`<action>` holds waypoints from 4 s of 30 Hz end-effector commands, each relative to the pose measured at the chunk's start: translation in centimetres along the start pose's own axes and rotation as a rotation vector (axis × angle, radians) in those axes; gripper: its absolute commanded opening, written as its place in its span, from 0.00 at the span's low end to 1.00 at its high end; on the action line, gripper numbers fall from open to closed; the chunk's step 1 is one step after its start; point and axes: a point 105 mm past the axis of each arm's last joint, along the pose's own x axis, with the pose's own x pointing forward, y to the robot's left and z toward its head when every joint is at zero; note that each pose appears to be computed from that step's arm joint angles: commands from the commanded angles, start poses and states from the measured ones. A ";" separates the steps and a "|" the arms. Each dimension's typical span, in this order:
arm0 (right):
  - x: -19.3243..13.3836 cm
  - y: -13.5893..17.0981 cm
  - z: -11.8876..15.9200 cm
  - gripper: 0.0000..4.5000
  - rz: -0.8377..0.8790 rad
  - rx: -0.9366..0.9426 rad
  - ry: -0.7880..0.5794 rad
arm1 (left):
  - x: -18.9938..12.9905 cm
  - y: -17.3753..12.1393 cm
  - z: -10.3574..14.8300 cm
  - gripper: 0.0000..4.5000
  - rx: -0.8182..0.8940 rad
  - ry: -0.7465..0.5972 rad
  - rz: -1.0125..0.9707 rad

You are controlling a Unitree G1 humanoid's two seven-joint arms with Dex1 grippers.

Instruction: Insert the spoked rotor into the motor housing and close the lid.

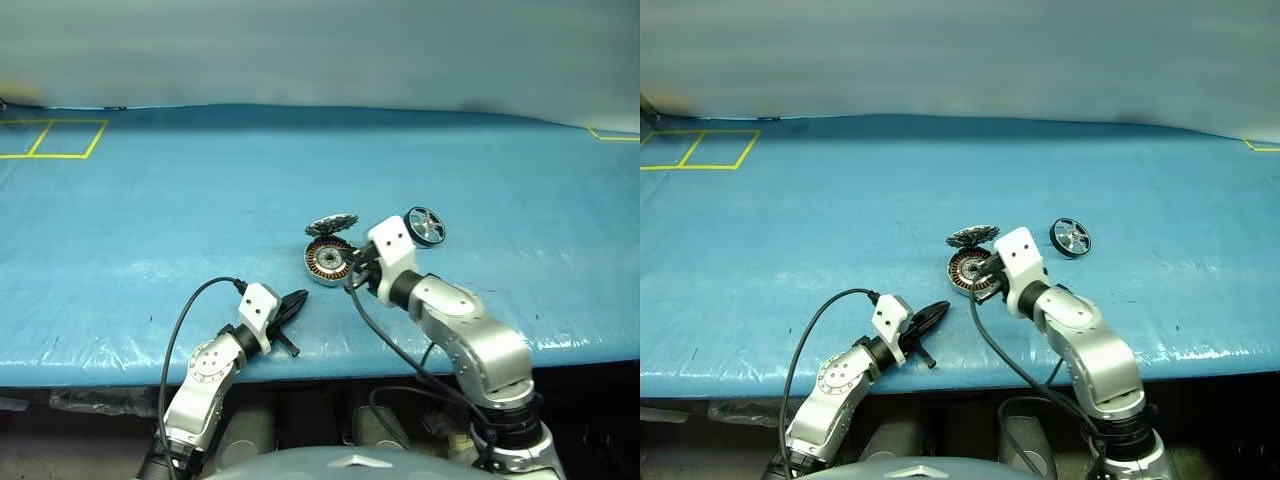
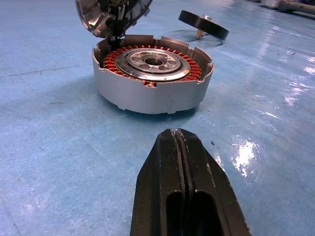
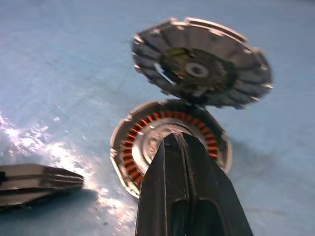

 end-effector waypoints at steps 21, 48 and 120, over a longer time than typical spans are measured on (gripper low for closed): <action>0.4 -11.2 1.6 0.64 -0.711 0.335 -0.067 | 0.1 -0.3 0.3 0.00 0.022 -0.006 -0.008; 3.2 -13.2 0.0 0.64 -0.743 0.343 0.021 | 0.1 -0.5 -0.1 0.00 0.014 0.012 0.000; -2.1 -4.2 -0.1 0.35 -0.480 0.120 0.092 | 0.1 0.2 -0.2 0.00 0.022 0.031 0.021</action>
